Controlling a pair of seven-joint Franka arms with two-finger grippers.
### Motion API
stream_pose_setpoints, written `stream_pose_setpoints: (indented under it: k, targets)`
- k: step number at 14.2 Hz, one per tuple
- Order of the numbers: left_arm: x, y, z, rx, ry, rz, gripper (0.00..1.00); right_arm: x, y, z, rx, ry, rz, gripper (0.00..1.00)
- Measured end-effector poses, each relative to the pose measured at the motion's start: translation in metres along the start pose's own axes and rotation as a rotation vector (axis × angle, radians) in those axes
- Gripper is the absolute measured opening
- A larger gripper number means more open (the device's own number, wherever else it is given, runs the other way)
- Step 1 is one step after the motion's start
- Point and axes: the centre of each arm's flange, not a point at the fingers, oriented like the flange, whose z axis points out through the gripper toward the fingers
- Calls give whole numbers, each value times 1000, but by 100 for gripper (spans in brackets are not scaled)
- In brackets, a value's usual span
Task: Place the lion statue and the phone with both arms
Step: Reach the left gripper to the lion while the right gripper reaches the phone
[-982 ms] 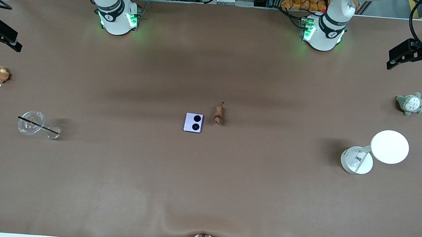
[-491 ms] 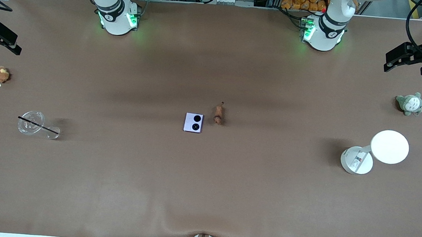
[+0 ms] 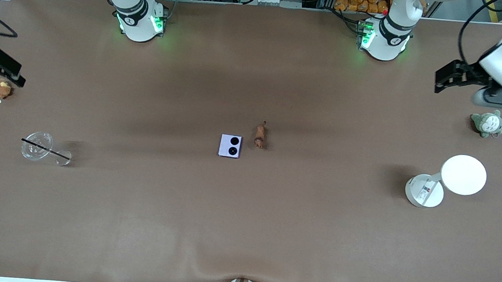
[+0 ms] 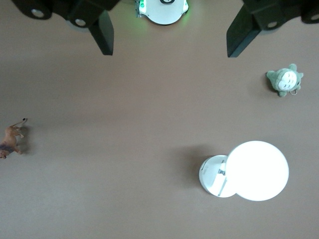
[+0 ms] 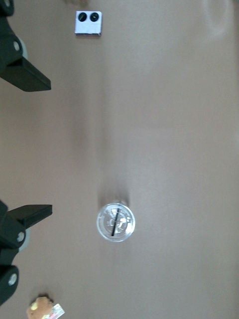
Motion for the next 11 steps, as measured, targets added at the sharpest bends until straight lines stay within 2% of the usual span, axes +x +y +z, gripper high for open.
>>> stream_pose_setpoints:
  k: [2,4,7,11]
  targets:
    - [6,24,11,3,-12,-18,100,8,7,8,-5,16,12,100]
    - [15,53,25,3,-18,-23,100,15,24,21,-9,6,40,100]
    - [30,89,50,-5,-25,-7,100,25,33,43,-8,-22,54,100]
    - [43,139,82,-17,-31,4,100,43,-3,88,-3,-81,-8,100]
